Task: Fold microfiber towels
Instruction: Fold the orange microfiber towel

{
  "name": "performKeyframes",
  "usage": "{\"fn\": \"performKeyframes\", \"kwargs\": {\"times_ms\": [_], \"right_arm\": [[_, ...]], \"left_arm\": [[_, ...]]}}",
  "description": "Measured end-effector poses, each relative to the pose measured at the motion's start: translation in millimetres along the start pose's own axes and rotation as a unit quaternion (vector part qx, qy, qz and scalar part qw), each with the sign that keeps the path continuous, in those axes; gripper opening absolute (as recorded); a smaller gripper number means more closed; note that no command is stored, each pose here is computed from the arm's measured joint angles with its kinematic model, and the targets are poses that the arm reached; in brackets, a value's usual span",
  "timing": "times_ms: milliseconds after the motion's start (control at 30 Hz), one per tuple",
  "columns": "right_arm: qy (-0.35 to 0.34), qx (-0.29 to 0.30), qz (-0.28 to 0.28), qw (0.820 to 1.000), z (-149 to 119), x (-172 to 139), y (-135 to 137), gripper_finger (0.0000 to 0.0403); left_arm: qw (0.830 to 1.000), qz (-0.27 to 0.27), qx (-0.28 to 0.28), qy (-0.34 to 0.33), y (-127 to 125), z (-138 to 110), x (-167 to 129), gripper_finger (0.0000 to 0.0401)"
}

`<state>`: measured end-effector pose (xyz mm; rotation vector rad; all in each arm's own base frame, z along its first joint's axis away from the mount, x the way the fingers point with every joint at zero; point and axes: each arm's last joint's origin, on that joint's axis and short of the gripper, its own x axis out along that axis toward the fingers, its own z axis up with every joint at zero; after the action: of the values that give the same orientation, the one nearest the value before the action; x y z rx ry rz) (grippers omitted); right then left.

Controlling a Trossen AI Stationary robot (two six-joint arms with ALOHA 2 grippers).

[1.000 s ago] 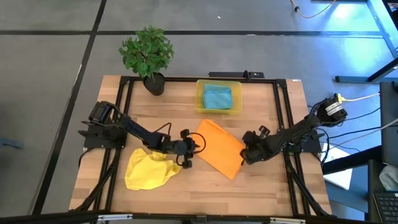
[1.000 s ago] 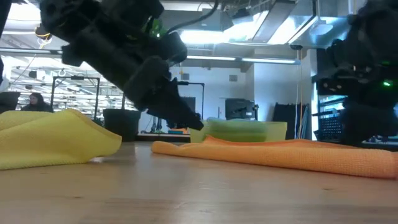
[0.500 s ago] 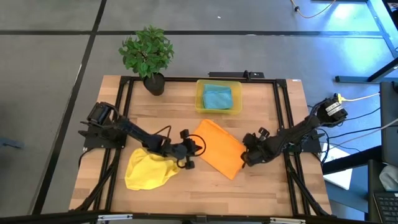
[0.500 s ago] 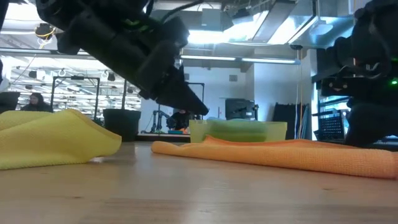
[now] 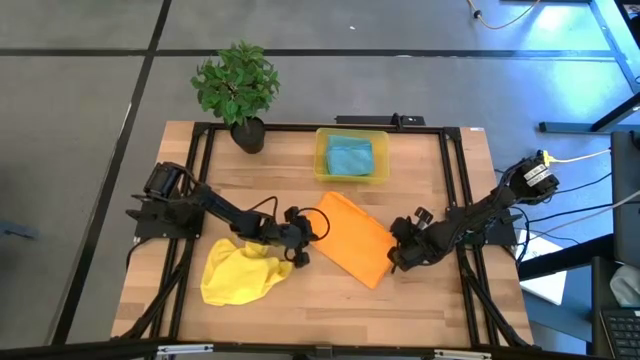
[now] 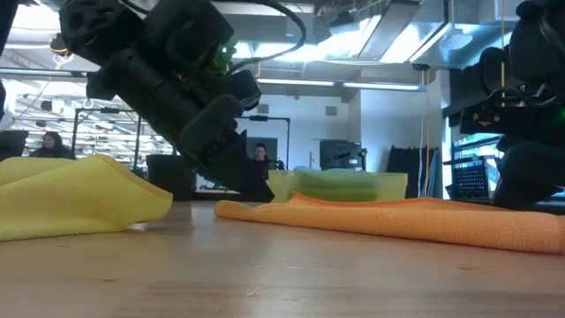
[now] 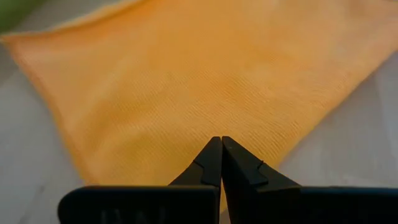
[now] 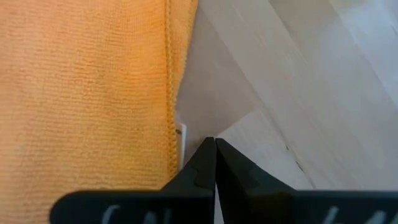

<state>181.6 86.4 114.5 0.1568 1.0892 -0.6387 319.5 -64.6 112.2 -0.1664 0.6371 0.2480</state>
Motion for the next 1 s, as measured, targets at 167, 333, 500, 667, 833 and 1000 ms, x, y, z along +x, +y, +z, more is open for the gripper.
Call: {"fn": "performKeyframes", "kwargs": {"times_ms": [167,333,500,667,833,1000], "right_arm": [[-0.002,0.006,0.004,1.0,-3.9,3.5,-2.4,0.0003],[-0.002,0.013,0.009,1.0,-9.5,7.0,-4.8,0.0005],[-0.001,0.014,0.021,1.0,-5.3,3.4,0.5,0.0005],[0.016,0.036,0.052,0.998,1.7,-2.2,9.3,0.0005],[0.023,0.047,0.128,0.99,4.3,-8.9,24.4,0.0005],[0.017,0.043,0.204,0.978,3.9,-10.4,43.1,0.0005]], "left_arm": [[0.999,0.014,-0.018,0.03,6.2,-4.4,1.3,0.0002],[0.997,0.045,-0.018,0.054,12.2,-9.0,1.3,0.0003],[0.996,0.068,-0.028,0.05,19.5,-7.0,3.2,0.0001],[0.995,0.081,-0.031,0.049,27.0,-4.9,5.3,0.0009],[0.995,0.086,-0.013,0.05,31.6,-3.3,6.7,0.0028],[0.995,0.086,-0.017,0.051,37.1,-1.5,8.4,0.0049]]}}
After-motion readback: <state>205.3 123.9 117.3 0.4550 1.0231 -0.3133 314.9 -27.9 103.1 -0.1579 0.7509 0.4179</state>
